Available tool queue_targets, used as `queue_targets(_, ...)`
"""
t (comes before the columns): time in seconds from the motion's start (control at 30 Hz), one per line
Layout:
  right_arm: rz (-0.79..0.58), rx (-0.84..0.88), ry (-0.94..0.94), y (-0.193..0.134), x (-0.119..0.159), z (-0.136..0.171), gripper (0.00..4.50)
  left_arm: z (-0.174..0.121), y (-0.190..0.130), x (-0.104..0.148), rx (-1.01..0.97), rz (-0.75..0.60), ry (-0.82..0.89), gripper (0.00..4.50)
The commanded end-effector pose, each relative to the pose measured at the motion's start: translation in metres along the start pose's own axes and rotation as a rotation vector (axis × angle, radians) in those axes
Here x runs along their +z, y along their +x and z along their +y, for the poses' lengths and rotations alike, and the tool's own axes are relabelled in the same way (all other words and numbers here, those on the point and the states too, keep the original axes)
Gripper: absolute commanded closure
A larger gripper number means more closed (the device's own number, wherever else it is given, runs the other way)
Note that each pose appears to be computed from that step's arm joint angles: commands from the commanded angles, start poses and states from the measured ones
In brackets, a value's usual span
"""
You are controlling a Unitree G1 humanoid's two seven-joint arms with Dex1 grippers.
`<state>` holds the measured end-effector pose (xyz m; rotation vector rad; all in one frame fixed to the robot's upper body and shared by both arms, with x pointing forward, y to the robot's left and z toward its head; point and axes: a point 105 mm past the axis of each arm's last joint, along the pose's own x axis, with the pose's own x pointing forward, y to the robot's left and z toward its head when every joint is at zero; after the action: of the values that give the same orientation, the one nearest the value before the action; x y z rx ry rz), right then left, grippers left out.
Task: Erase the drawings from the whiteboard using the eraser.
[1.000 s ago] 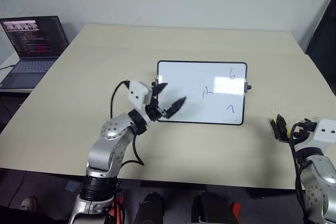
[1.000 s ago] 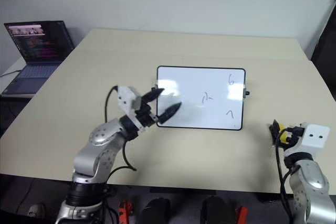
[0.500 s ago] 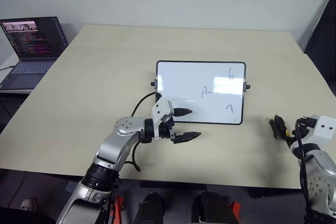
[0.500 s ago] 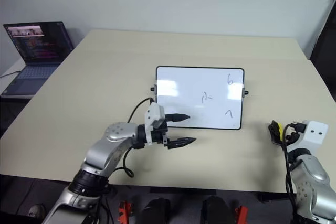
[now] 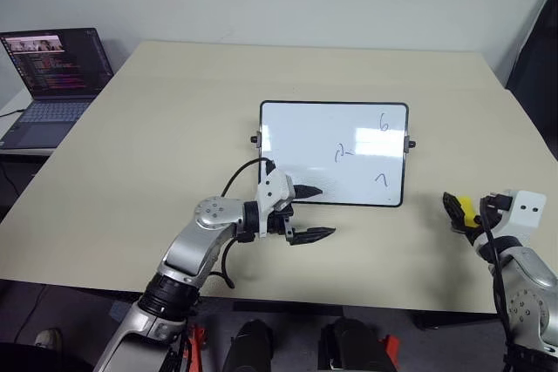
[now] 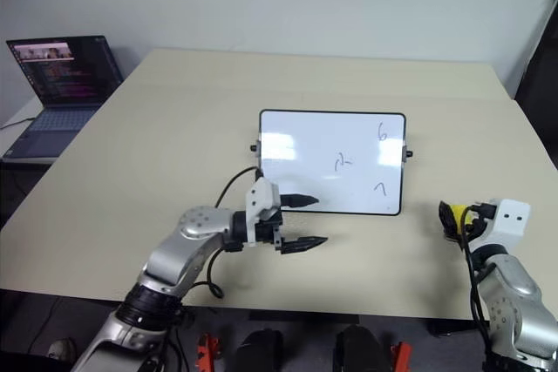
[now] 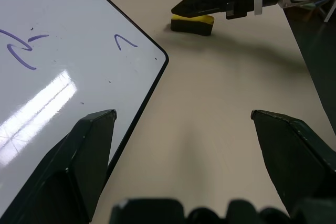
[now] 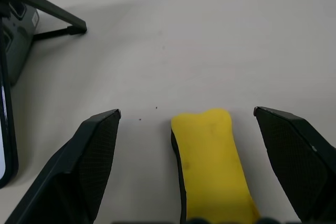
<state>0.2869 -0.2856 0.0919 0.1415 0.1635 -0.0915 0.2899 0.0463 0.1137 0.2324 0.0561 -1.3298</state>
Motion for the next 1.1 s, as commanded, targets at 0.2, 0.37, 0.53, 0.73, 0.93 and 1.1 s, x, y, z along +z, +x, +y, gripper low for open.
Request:
queue_targets(0.2, -0.001, 0.013, -0.037, 0.001, 0.004, -0.003, 0.03, -0.003, -0.001, 0.013, 0.015, -0.028, 0.058, 0.00)
queue_targets(0.37, 0.010, 0.010, -0.032, 0.003, 0.002, -0.004, 0.03, -0.003, -0.002, 0.013, 0.018, -0.026, 0.060, 0.00)
queue_targets(0.53, 0.023, 0.002, -0.020, 0.003, -0.002, -0.005, 0.03, 0.000, -0.004, 0.014, 0.027, -0.023, 0.065, 0.00)
queue_targets(0.73, 0.028, -0.005, -0.019, 0.005, -0.004, -0.006, 0.03, 0.000, -0.004, 0.014, 0.029, -0.021, 0.070, 0.00)
queue_targets(0.93, 0.025, -0.015, -0.021, 0.007, -0.003, -0.007, 0.03, -0.002, -0.005, 0.014, 0.028, -0.022, 0.064, 0.00)
queue_targets(1.1, 0.012, -0.025, -0.028, 0.008, -0.001, -0.009, 0.41, 0.001, -0.006, 0.014, 0.034, -0.020, 0.067, 0.00)
